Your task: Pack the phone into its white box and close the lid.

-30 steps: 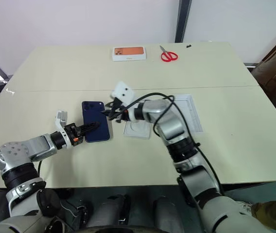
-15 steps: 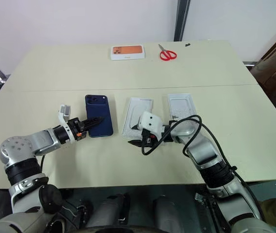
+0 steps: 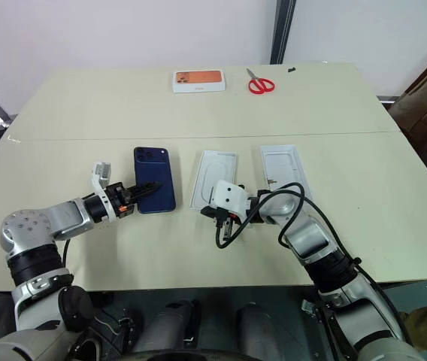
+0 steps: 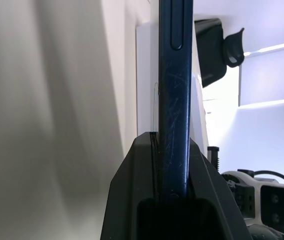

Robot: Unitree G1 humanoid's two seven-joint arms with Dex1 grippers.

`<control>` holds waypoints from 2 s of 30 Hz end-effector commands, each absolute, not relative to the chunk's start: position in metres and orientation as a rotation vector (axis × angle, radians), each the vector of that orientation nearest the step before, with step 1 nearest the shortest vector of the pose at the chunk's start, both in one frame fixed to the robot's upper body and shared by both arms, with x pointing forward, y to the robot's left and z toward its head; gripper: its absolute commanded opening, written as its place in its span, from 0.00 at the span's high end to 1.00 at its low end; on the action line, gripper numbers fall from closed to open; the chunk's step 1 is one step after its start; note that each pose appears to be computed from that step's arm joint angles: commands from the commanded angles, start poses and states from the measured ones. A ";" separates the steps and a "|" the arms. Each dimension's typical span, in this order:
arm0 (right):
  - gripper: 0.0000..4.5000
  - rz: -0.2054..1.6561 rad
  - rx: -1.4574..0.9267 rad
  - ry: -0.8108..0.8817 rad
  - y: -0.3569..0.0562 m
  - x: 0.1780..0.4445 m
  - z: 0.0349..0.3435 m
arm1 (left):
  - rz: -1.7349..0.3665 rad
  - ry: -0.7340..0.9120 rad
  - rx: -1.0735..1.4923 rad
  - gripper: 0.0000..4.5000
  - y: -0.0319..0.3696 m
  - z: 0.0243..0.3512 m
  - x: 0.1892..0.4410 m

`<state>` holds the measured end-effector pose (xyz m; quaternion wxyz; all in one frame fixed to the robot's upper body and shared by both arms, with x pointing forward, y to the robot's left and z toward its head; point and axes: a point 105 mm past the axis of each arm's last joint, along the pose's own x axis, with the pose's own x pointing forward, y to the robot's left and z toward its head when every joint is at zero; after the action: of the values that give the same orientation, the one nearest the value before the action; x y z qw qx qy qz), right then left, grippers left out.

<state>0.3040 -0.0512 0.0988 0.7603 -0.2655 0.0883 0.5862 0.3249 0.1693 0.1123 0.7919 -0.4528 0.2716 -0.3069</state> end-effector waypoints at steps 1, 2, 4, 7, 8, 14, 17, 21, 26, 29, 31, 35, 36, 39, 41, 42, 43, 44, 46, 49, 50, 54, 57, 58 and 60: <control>1.00 1.334 -0.523 0.137 -0.044 0.294 0.115 | -0.712 0.528 -0.972 1.00 0.171 0.125 0.325; 0.94 1.345 -0.497 0.124 -0.042 0.293 0.119 | -0.716 0.530 -0.977 1.00 0.171 0.124 0.325; 0.81 1.355 -0.458 0.104 -0.040 0.291 0.126 | -0.723 0.531 -0.980 1.00 0.170 0.124 0.324; 0.49 1.313 -0.528 0.101 -0.043 0.297 0.122 | -0.725 0.528 -0.983 1.00 0.170 0.125 0.325; 0.38 1.293 -0.546 0.101 -0.044 0.300 0.121 | -0.726 0.530 -0.982 1.00 0.169 0.125 0.325; 0.38 1.236 -0.623 0.149 -0.053 0.313 0.104 | -0.740 0.533 -0.970 1.00 0.164 0.126 0.324; 0.38 1.248 -0.630 0.154 -0.053 0.312 0.101 | -0.743 0.534 -0.970 1.00 0.163 0.126 0.324; 0.38 1.251 -0.630 0.151 -0.053 0.312 0.101 | -0.743 0.534 -0.970 1.00 0.163 0.126 0.324; 0.57 1.261 -0.599 0.157 -0.051 0.310 0.099 | -0.748 0.539 -0.959 1.00 0.159 0.127 0.323; 0.89 1.257 -0.598 0.159 -0.051 0.310 0.098 | -0.750 0.538 -0.957 1.00 0.156 0.128 0.323; 1.00 1.253 -0.599 0.162 -0.052 0.311 0.098 | -0.756 0.541 -0.957 1.00 0.154 0.129 0.323; 1.00 1.241 -0.595 0.147 -0.051 0.313 0.100 | -0.767 0.546 -0.955 1.00 0.151 0.131 0.321; 1.00 1.240 -0.596 0.146 -0.051 0.313 0.101 | -0.766 0.547 -0.954 1.00 0.151 0.131 0.320; 1.00 1.247 -0.601 0.144 -0.052 0.312 0.101 | -0.763 0.550 -0.951 1.00 0.151 0.131 0.320; 1.00 1.265 -0.583 0.142 -0.051 0.308 0.102 | -0.767 0.549 -0.954 1.00 0.151 0.132 0.320; 1.00 1.288 -0.564 0.132 -0.048 0.304 0.105 | -0.766 0.549 -0.952 1.00 0.151 0.132 0.320; 1.00 1.305 -0.555 0.118 -0.046 0.301 0.108 | -0.766 0.549 -0.953 1.00 0.151 0.132 0.320; 1.00 1.332 -0.562 0.110 -0.045 0.295 0.110 | -0.769 0.546 -0.955 1.00 0.151 0.133 0.320; 1.00 1.357 -0.571 0.106 -0.044 0.288 0.110 | -0.775 0.537 -0.968 1.00 0.153 0.136 0.320; 1.00 1.390 -0.540 0.126 -0.042 0.276 0.108 | -0.788 0.506 -1.011 1.00 0.161 0.144 0.322; 1.00 1.396 -0.546 0.132 -0.042 0.274 0.106 | -0.794 0.499 -1.017 1.00 0.162 0.146 0.323; 1.00 1.408 -0.543 0.167 -0.038 0.268 0.097 | -0.798 0.483 -1.040 1.00 0.167 0.153 0.327; 0.78 1.398 -0.529 0.180 -0.035 0.268 0.094 | -0.802 0.485 -1.050 1.00 0.167 0.154 0.328; 0.68 1.395 -0.536 0.171 -0.034 0.268 0.095 | -0.810 0.490 -1.050 1.00 0.166 0.154 0.328; 0.44 1.394 -0.539 0.153 -0.034 0.269 0.099 | -0.824 0.503 -1.052 1.00 0.162 0.153 0.327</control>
<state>0.2710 -0.0395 0.0856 0.7324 -0.2381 0.1010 0.6299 0.3283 0.1645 0.1366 0.7613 -0.4845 0.2545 -0.3477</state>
